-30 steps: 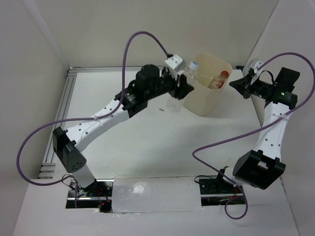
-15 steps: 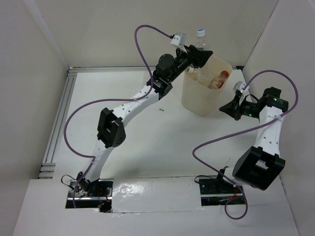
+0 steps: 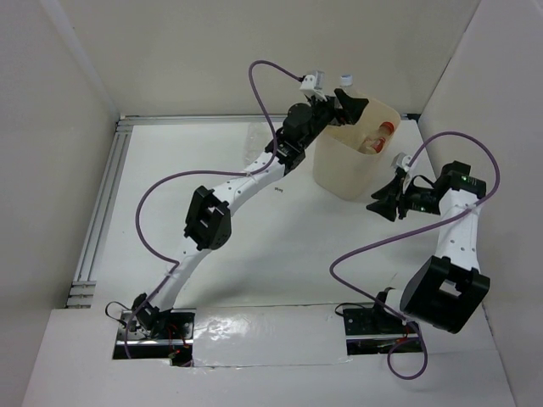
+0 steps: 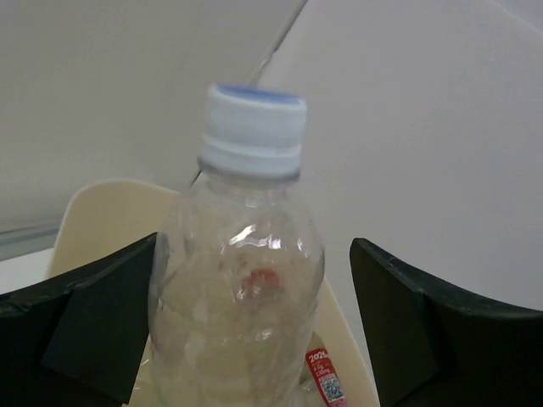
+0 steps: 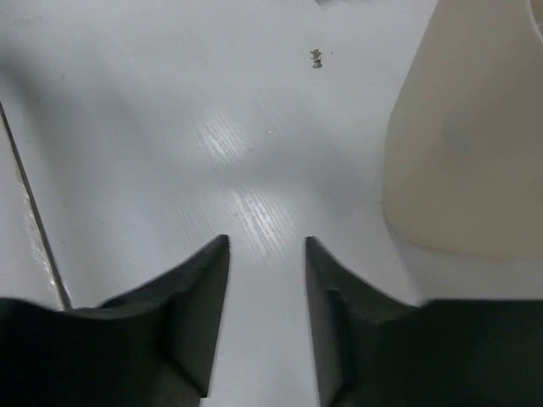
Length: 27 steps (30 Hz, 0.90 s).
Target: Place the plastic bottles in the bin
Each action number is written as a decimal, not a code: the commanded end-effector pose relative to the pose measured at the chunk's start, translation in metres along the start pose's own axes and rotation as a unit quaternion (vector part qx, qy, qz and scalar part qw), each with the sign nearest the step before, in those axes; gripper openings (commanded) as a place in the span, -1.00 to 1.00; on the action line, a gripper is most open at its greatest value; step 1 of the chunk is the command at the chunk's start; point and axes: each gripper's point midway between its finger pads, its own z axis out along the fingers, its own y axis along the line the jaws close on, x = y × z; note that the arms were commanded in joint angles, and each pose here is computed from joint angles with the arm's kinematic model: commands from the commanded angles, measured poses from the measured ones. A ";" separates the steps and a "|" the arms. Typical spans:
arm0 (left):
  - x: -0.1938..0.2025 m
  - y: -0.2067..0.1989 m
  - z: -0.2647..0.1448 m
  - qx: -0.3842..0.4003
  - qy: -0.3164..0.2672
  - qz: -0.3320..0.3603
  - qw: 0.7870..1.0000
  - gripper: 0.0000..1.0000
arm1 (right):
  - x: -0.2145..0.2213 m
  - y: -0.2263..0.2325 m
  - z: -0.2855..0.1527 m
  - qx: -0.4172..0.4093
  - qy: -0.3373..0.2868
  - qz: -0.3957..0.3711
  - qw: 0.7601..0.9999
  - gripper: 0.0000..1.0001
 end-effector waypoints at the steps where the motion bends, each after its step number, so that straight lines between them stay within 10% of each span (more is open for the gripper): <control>1: -0.023 -0.030 0.000 0.054 -0.017 0.005 0.998 1.00 | -0.008 0.010 0.003 -0.012 -0.016 -0.010 1.000 0.06; 5: -0.055 -0.061 -0.009 0.091 -0.023 0.036 0.995 1.00 | -0.013 0.008 0.006 -0.013 -0.027 -0.034 0.999 0.61; 14: -0.163 -0.131 -0.088 0.122 -0.065 0.144 0.980 1.00 | -0.050 0.009 0.035 -0.037 -0.023 -0.162 0.986 1.00; 19: -0.174 -0.065 -0.176 -0.004 -0.032 0.187 0.982 1.00 | -0.107 0.040 0.095 -0.044 -0.037 -0.171 0.984 1.00; 21: -0.171 -0.035 -0.216 -0.055 -0.015 0.179 0.982 1.00 | -0.134 0.038 0.125 -0.030 -0.046 -0.180 0.982 0.83; 24: -0.164 0.014 -0.299 -0.149 0.004 0.164 0.975 1.00 | -0.152 0.024 0.182 -0.023 -0.037 -0.115 0.992 0.01; 27: -0.144 0.041 -0.371 -0.210 0.036 0.144 0.966 1.00 | -0.164 -0.006 0.239 0.034 -0.030 -0.017 0.999 -0.10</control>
